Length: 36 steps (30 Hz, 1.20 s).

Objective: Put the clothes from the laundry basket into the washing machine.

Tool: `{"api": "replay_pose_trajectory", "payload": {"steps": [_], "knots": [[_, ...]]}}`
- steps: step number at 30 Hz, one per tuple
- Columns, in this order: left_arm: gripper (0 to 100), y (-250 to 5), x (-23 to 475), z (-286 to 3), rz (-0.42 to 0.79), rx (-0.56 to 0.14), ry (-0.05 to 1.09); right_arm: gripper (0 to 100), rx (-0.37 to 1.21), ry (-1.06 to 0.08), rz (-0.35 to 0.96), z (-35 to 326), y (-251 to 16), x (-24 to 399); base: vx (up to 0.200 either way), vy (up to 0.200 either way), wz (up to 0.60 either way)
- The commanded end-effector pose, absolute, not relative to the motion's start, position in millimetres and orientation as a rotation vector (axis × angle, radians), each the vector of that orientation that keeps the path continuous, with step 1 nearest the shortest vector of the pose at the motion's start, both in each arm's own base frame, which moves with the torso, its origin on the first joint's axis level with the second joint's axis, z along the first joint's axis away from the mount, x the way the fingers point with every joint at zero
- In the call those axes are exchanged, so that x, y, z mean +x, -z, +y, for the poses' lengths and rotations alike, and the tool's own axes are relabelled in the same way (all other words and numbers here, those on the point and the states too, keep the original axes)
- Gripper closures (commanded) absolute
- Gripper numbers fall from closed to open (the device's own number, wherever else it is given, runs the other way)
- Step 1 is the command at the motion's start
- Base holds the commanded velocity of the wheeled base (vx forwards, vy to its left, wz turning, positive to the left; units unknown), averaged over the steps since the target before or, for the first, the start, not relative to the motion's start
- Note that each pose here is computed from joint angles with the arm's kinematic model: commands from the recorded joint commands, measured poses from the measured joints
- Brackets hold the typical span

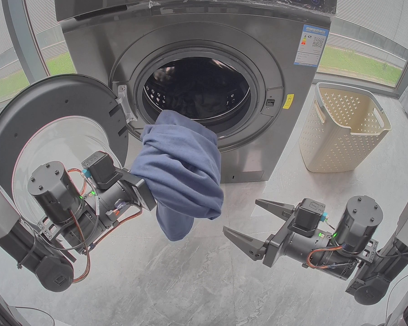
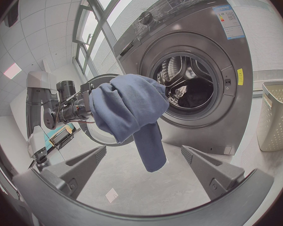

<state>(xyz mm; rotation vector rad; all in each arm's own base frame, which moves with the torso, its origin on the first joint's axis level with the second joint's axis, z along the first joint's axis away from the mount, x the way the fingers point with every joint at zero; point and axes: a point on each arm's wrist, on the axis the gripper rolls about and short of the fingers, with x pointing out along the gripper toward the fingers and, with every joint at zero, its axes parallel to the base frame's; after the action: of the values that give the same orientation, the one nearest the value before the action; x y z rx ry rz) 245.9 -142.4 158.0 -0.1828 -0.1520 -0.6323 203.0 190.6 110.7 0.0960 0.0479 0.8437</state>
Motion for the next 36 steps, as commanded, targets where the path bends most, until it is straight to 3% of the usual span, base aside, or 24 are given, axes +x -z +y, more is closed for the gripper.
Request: {"api": "replay_pose_trajectory", "payload": {"steps": [1,8,18,24,28,36], "knots": [[100,-163,238,-137,-0.162,-0.188,0.631,0,0.098,-0.810,0.050,180,-113,201,0.000,0.000,0.00],[100,-151,230,-134,-0.107,-0.166,0.633,0,0.097,-0.713,0.051,163,-111,214,0.000,0.000,0.00],[100,-152,228,-124,-0.110,-0.171,0.592,0,0.106,-0.562,0.010,130,-119,238,0.000,0.000,0.00],[100,-142,221,-124,-0.078,-0.110,0.599,0,0.108,-0.559,0.000,129,-121,238,0.000,0.000,0.00],[100,-141,222,-123,-0.071,-0.108,0.594,0,0.108,-0.562,-0.001,130,-122,238,0.000,0.000,0.00],[100,-140,224,-125,-0.074,-0.108,0.599,0,0.110,-0.568,-0.010,130,-124,236,0.200,0.000,0.00]]}}
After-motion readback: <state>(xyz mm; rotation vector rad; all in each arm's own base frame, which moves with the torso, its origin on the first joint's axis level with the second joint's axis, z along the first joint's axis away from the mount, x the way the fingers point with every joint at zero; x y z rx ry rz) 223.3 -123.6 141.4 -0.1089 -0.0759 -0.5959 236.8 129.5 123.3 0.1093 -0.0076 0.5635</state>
